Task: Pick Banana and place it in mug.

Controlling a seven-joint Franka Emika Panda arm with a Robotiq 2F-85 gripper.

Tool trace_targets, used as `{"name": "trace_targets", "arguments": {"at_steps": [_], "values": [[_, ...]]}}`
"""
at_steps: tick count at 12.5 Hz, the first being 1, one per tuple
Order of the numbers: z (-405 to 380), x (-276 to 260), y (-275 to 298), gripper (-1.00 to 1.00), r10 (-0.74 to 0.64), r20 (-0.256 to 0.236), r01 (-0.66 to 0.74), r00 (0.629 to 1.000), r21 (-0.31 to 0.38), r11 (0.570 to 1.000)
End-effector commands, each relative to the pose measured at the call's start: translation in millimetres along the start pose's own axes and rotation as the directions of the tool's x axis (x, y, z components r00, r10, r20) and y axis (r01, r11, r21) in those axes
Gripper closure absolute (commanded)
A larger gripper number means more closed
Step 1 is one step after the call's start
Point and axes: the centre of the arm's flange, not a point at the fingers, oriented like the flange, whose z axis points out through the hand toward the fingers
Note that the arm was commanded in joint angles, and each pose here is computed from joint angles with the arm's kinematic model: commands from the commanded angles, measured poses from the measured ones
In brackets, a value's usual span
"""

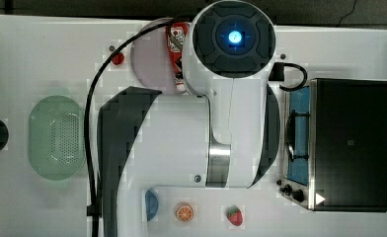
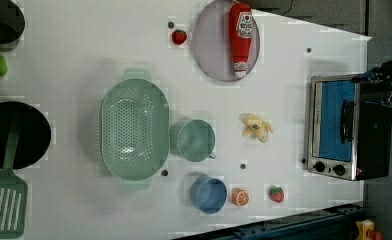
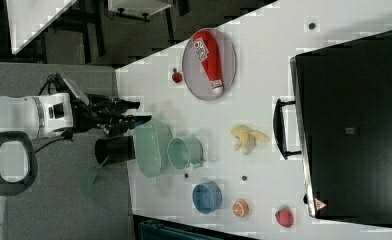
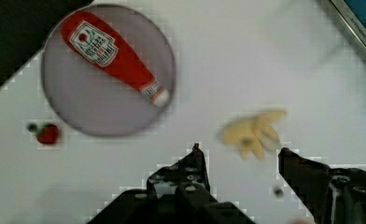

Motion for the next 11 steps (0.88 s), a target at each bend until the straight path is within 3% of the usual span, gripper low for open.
{"name": "trace_targets", "arguments": {"at_steps": [1,3,6,9,11], "values": [[-86,-52,76,-0.60,0.126,-0.011,-0.126,0.992,-0.010,0.992],[-71,-52,75,-1.00,0.123,0.008,-0.123,0.992,-0.031,0.992],[-25,-47,69,-1.00,0.070,0.042,-0.067,0.997,-0.064,0.996],[33,-38,62,-1.00,-0.089,0.071,0.094,0.993,-0.071,0.993],[76,-34,58,-1.00,-0.223,0.101,0.231,0.969,-0.073,0.970]]}}
